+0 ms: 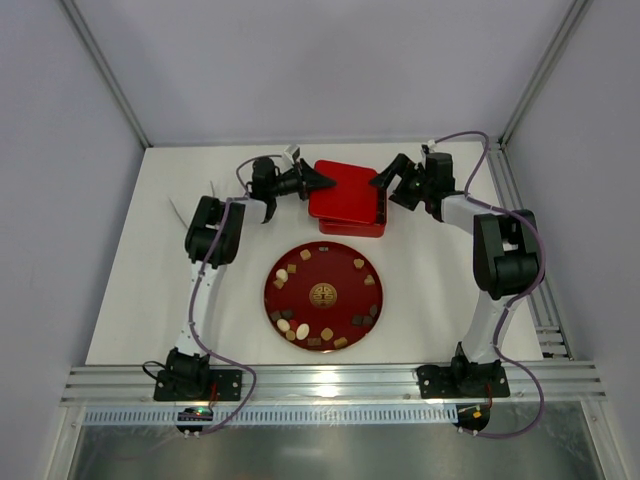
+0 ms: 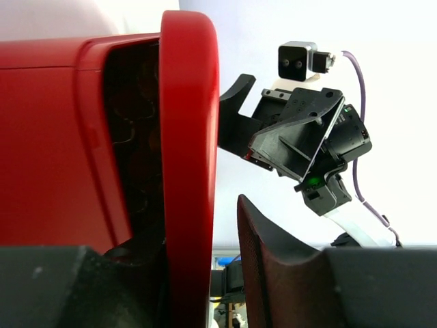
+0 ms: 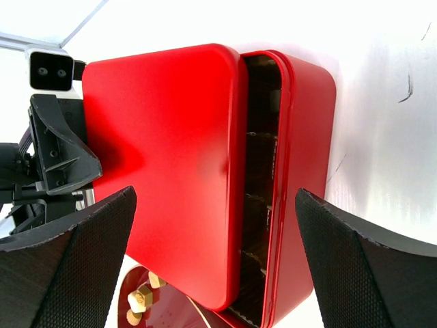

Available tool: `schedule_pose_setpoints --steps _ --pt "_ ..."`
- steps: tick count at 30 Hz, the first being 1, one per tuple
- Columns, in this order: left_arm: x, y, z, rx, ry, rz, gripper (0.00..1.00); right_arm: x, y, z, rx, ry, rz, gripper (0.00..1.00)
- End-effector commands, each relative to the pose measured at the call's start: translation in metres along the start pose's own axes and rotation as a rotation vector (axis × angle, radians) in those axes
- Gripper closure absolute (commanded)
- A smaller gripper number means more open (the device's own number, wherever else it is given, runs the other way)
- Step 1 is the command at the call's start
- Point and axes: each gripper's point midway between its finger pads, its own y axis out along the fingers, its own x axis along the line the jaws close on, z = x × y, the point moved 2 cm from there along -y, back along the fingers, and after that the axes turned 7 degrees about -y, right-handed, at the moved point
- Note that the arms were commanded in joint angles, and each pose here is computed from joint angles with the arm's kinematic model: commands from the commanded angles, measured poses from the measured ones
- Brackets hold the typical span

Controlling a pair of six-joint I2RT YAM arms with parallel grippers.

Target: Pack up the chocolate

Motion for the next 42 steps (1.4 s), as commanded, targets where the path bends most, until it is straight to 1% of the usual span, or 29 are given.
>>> schedule_pose_setpoints --steps 1,11,22,31,38,42 --pt "-0.009 -0.003 -0.002 0.015 0.041 0.033 0.66 0.015 0.002 -0.021 -0.06 -0.044 -0.048 0.02" --pt "-0.004 -0.004 -0.004 0.011 0.029 0.012 0.52 0.014 0.005 -0.018 -0.052 -0.044 -0.048 0.03" --pt "-0.005 -0.009 -0.003 0.007 0.052 -0.061 0.49 0.016 0.006 -0.018 -0.051 -0.05 -0.051 0.03" --pt "0.013 -0.015 0.002 0.013 0.052 -0.186 0.49 0.015 0.009 -0.016 -0.045 -0.049 -0.048 0.04" --pt "0.018 -0.019 0.005 0.02 0.057 -0.23 0.48 0.015 0.009 -0.014 -0.042 -0.051 -0.047 0.04" --pt "0.01 -0.02 0.005 0.021 0.082 -0.237 0.46 0.015 0.011 -0.012 -0.038 -0.05 -0.05 0.06"
